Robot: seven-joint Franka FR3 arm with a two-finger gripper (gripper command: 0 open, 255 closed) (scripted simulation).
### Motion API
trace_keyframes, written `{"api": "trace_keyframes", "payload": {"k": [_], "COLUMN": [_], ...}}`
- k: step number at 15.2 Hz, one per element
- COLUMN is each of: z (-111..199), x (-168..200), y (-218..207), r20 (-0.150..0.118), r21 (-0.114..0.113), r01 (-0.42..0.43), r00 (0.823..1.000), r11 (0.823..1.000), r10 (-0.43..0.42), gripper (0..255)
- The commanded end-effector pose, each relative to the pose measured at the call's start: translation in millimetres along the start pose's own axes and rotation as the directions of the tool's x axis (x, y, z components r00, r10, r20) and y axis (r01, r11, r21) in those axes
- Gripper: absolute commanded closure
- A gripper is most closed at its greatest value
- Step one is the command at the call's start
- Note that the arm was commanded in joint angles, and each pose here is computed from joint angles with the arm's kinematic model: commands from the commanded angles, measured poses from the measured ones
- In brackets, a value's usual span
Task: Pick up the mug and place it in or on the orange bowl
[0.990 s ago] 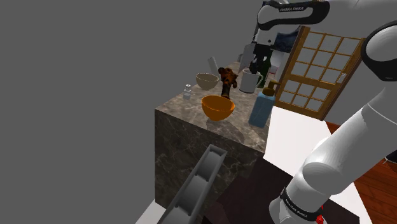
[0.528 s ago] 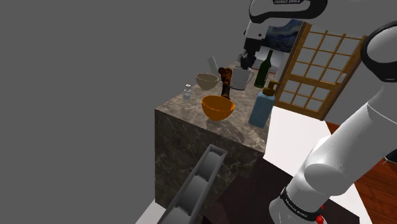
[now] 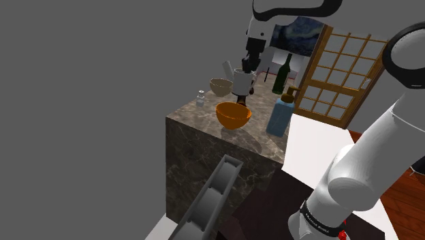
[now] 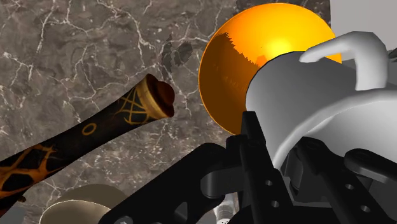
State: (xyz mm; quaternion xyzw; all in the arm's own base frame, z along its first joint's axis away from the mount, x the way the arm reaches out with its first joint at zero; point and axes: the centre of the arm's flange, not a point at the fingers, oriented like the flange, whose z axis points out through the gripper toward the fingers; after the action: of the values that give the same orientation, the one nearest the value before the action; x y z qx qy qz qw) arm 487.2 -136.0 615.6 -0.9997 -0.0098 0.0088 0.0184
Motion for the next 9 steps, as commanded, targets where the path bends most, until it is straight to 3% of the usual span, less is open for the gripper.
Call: {"api": "trace_keyframes", "payload": {"k": [1,9], "z": [9,51], "x": [1,2], "y": [0,2], "r20": [-0.001,-0.001], "r21": [0.000,0.000], "r01": [-0.001,-0.001], "r00": [1.000,1.000], "r11": [1.000,1.000], "r10": [0.001,0.001], "gripper": [255,255]}}
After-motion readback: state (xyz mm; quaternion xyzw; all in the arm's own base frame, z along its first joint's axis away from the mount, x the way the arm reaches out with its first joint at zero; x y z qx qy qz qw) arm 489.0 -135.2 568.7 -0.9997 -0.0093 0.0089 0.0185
